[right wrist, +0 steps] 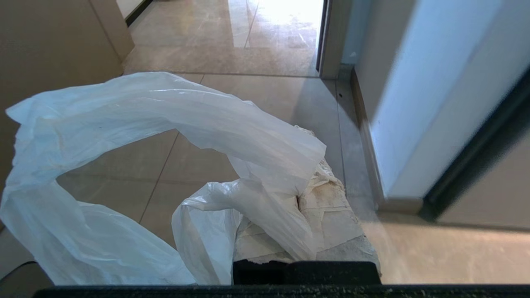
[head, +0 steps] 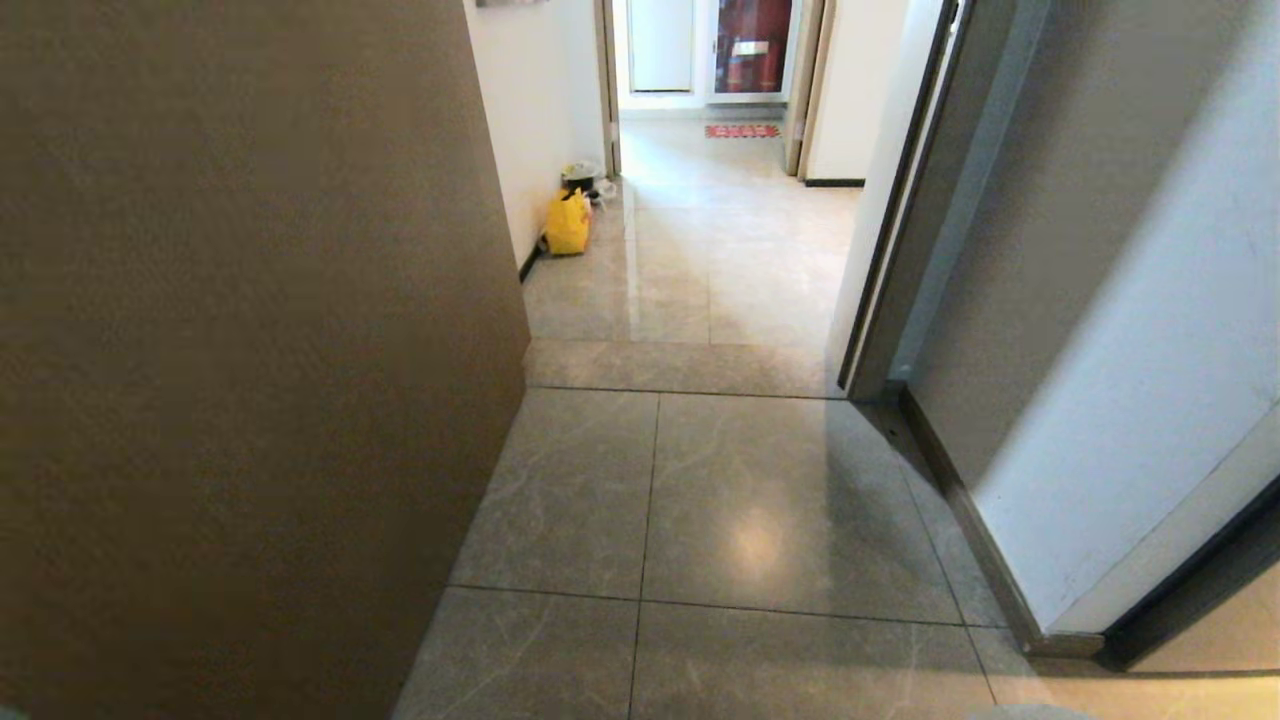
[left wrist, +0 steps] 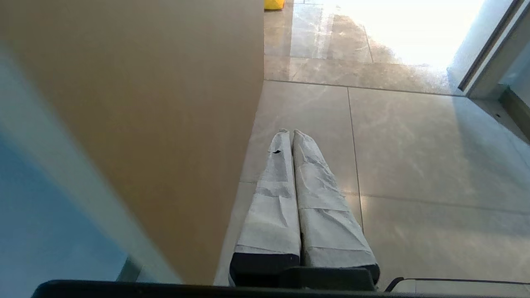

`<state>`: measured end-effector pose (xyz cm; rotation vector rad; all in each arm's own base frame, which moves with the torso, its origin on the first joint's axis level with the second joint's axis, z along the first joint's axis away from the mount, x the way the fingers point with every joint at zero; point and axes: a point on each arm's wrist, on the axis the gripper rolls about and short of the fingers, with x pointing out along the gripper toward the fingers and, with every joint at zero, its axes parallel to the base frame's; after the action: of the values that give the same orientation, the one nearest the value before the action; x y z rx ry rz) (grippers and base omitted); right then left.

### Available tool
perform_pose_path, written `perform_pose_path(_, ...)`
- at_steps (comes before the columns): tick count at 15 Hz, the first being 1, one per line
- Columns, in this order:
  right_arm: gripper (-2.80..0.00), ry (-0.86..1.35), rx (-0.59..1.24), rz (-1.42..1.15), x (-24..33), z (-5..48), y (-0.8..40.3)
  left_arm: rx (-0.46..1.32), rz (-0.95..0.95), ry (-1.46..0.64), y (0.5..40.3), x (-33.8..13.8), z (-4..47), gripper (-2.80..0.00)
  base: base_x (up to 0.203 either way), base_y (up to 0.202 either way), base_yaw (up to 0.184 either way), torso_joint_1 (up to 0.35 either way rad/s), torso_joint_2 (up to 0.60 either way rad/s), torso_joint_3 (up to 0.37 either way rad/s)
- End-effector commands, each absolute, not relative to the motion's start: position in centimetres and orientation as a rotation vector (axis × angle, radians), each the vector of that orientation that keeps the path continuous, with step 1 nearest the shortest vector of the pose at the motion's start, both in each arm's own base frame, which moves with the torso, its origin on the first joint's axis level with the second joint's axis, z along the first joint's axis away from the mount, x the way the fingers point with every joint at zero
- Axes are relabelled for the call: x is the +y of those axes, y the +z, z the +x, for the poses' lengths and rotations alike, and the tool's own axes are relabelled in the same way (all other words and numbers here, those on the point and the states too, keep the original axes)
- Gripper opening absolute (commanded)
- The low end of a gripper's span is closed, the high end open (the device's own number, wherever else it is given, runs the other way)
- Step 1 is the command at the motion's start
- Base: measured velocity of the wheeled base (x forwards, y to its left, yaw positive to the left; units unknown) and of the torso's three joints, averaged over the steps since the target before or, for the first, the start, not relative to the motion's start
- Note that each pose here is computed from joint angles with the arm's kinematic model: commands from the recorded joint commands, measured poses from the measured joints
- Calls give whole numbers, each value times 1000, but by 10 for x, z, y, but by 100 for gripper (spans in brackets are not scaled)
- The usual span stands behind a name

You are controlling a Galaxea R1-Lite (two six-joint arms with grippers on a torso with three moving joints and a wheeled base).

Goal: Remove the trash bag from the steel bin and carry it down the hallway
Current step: Put the trash bag at the door

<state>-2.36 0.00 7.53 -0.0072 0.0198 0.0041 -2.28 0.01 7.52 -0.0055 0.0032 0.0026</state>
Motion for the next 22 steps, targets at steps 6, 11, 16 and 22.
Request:
perform_pose_path(6,-280,5,20,-8,0,-24,75,3,-6,3,75,0,-23,-280,194,0,0,2,2,2)
perform_pose_path(11,-280,6,20,-8,0,-24,75,3,-6,3,75,0,-23,-280,194,0,1,3,1,2)
perform_pose_path(16,-280,6,20,-8,0,-24,75,3,-6,3,75,0,-23,-280,192,0,1,0,3,1)
perform_pose_path(22,-280,5,21,-8,0,-24,75,3,-6,3,75,0,-23,-280,191,0,0,2,2,0)
